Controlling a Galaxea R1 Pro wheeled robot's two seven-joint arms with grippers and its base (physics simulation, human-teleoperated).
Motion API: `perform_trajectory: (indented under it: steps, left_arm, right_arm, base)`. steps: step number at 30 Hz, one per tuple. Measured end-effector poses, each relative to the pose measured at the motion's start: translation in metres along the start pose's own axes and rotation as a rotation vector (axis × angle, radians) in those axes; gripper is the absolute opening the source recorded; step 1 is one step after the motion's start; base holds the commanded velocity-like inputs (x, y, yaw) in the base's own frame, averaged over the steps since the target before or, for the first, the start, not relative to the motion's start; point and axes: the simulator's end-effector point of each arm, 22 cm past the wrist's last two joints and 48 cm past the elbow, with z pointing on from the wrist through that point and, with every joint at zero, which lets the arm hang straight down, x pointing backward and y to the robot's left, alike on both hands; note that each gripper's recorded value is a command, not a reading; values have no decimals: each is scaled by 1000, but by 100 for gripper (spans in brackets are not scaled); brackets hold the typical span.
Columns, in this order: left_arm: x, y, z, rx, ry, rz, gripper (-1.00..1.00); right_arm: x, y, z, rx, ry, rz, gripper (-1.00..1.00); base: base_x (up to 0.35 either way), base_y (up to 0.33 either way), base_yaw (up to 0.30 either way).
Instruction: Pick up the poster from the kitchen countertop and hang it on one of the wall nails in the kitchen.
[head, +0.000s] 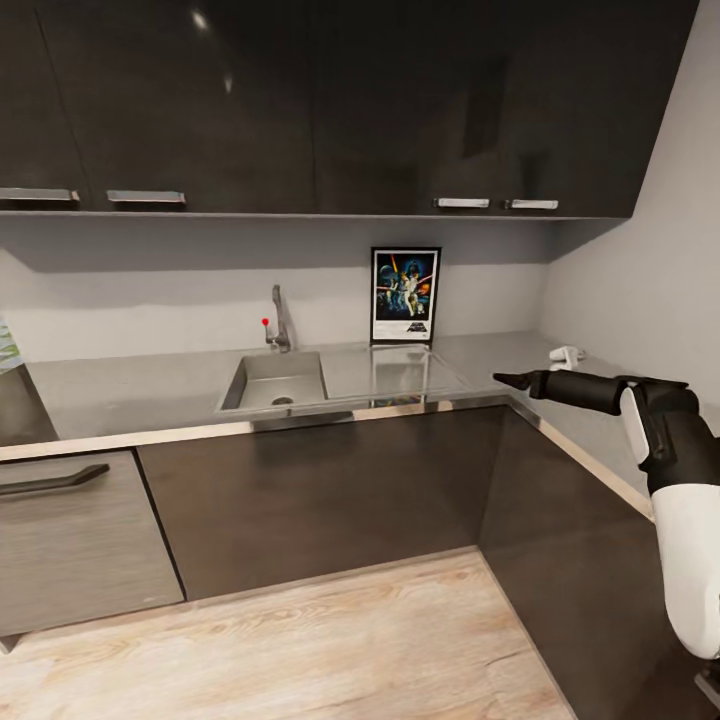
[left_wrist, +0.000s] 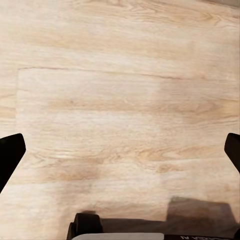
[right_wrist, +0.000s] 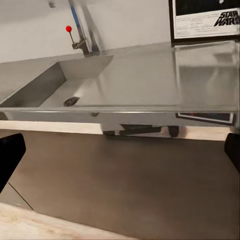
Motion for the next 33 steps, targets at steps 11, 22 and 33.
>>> perform_trajectory:
  steps: [11, 22, 33]
  left_arm:
    - [-1, 2, -1, -3, -1, 2, 100]
    - [-1, 2, -1, -2, -1, 3, 100]
    - [0, 2, -1, -3, 0, 3, 100]
  right_arm:
    - [15, -10, 6, 27, 28, 27, 100]
    - [12, -10, 8, 19, 1, -10, 100]
    - [-5, -18, 21, 10, 16, 61, 100]
  base:
    - [112, -2, 0]
    - [308, -109, 0]
    - [271, -226, 0]
